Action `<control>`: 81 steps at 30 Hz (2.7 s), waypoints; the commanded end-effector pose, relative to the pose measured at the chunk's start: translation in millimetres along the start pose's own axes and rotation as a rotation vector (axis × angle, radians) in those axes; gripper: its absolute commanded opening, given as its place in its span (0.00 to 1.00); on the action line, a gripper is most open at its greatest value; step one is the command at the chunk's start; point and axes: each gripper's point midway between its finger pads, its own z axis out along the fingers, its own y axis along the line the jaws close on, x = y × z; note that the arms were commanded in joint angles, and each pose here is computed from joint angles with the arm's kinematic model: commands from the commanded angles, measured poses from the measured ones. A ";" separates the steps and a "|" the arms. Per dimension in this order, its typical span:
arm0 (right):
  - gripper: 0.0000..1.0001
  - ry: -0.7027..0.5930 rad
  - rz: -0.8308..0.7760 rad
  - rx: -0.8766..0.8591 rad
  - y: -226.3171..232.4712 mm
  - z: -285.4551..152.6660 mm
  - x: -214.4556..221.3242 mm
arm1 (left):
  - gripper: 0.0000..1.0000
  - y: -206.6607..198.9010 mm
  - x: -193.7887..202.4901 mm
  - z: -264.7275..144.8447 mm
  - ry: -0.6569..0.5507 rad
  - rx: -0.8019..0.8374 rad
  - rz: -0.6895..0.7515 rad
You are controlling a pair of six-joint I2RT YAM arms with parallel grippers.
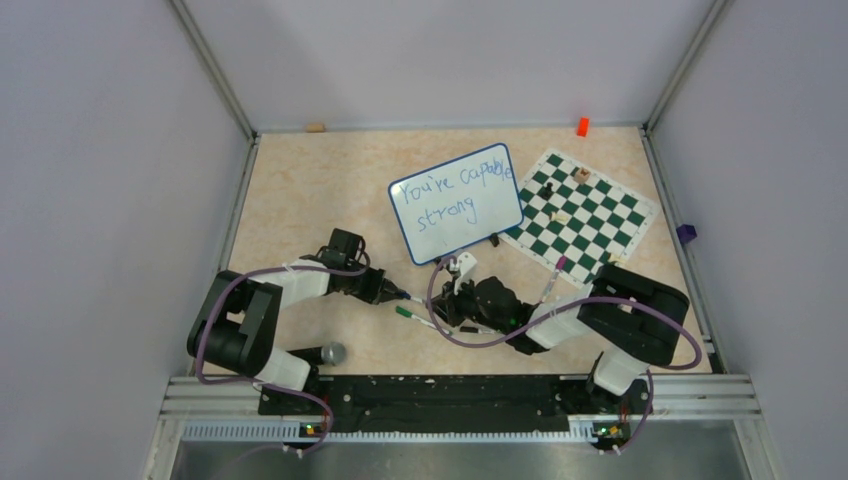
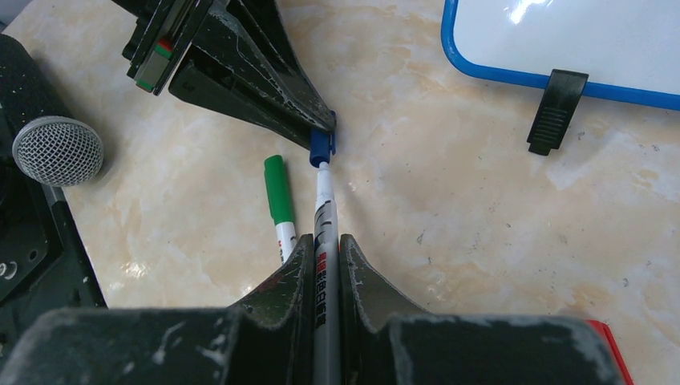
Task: Write a sentence on the whiteboard
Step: Insert the whiteboard marker without the cap into the pen cap, then put down the whiteboard marker at the center of the board.
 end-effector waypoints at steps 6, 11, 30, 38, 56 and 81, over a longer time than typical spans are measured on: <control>0.00 -0.041 -0.011 -0.051 15.2 11.9 -14.4 | 0.00 16.5 -3.2 6.4 -0.013 -0.066 -0.018; 0.00 -0.041 -0.013 -0.050 15.5 15.2 -14.9 | 0.00 17.3 -1.8 7.0 -0.009 -0.068 -0.014; 0.00 -0.064 -0.032 -0.029 14.0 12.7 -27.6 | 0.00 21.7 14.0 10.3 -0.144 -0.202 0.128; 0.00 -0.082 -0.039 -0.015 12.3 9.3 -33.9 | 0.00 22.7 18.9 11.0 -0.171 -0.245 0.176; 0.00 -0.129 -0.096 0.057 4.5 9.3 -59.8 | 0.00 16.9 32.4 10.7 -0.151 -0.256 0.234; 0.00 -0.255 -0.135 0.041 9.7 -28.5 -101.3 | 0.00 -61.4 128.4 -35.9 0.309 0.211 0.111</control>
